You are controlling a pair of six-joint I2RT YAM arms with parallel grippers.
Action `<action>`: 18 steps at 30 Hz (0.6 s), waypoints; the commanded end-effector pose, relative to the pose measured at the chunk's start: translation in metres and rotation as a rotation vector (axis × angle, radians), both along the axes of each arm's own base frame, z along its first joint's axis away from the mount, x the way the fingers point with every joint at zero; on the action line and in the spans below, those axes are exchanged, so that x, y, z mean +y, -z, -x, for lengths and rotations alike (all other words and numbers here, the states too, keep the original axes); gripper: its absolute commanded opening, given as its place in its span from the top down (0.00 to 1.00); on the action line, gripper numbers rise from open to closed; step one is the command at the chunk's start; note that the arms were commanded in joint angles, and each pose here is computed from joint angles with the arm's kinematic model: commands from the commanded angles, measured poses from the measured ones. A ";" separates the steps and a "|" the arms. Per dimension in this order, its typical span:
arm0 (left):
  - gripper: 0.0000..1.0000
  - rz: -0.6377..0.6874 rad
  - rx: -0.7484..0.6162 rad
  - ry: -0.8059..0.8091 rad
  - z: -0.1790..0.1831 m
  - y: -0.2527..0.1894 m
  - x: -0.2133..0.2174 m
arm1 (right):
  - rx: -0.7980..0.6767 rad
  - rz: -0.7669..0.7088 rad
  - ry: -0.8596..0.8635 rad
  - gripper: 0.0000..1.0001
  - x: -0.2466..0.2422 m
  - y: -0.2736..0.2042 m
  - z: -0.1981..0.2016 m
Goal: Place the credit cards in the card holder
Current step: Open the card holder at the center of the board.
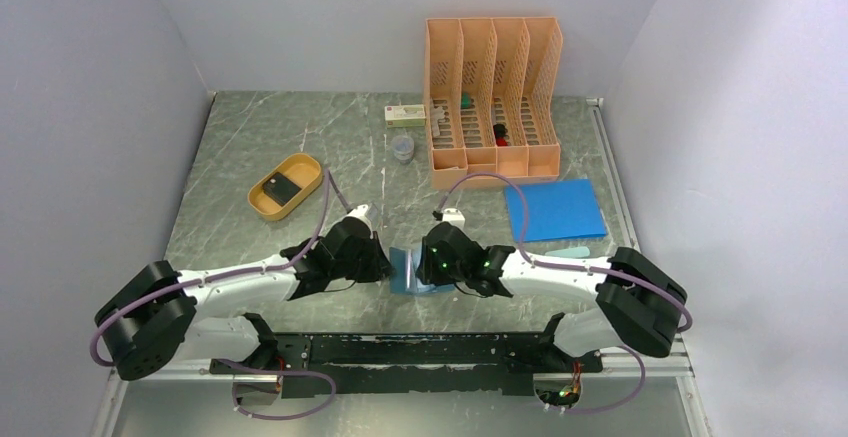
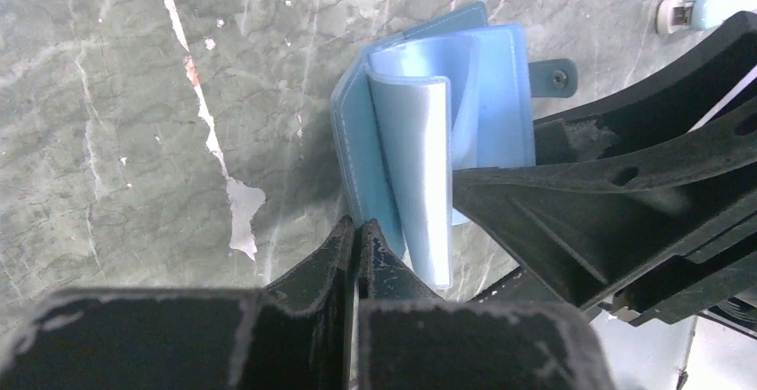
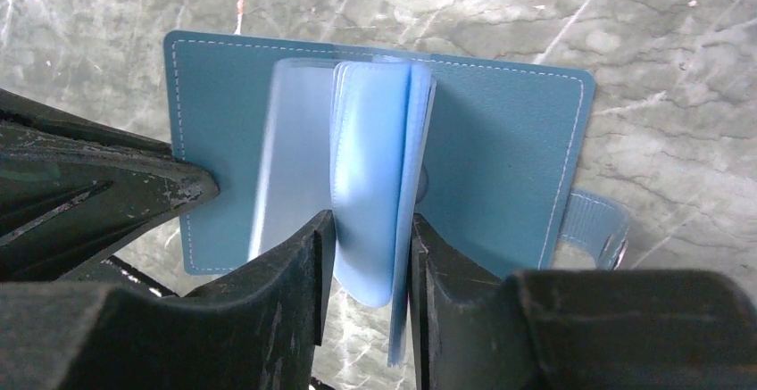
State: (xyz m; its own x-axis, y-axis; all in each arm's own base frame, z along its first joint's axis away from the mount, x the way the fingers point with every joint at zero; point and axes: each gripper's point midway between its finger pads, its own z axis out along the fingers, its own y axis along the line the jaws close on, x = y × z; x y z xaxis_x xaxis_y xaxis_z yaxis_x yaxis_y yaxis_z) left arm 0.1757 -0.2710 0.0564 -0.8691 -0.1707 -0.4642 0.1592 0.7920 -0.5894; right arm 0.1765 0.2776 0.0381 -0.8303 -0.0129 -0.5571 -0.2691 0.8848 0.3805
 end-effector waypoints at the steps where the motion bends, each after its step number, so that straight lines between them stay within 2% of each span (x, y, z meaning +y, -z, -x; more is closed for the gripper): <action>1: 0.95 -0.040 0.004 0.019 0.003 0.013 0.004 | 0.001 0.026 0.052 0.63 -0.016 0.005 -0.003; 11: 0.95 -0.084 -0.007 -0.002 -0.002 0.021 0.010 | 0.020 -0.004 0.071 0.81 -0.023 0.005 0.000; 14: 0.94 -0.091 -0.033 -0.013 -0.007 0.010 0.013 | 0.022 -0.008 0.075 0.82 -0.025 0.005 0.002; 18: 0.70 -0.077 -0.089 -0.032 -0.014 -0.015 0.014 | 0.029 -0.009 0.077 0.82 -0.027 0.007 0.004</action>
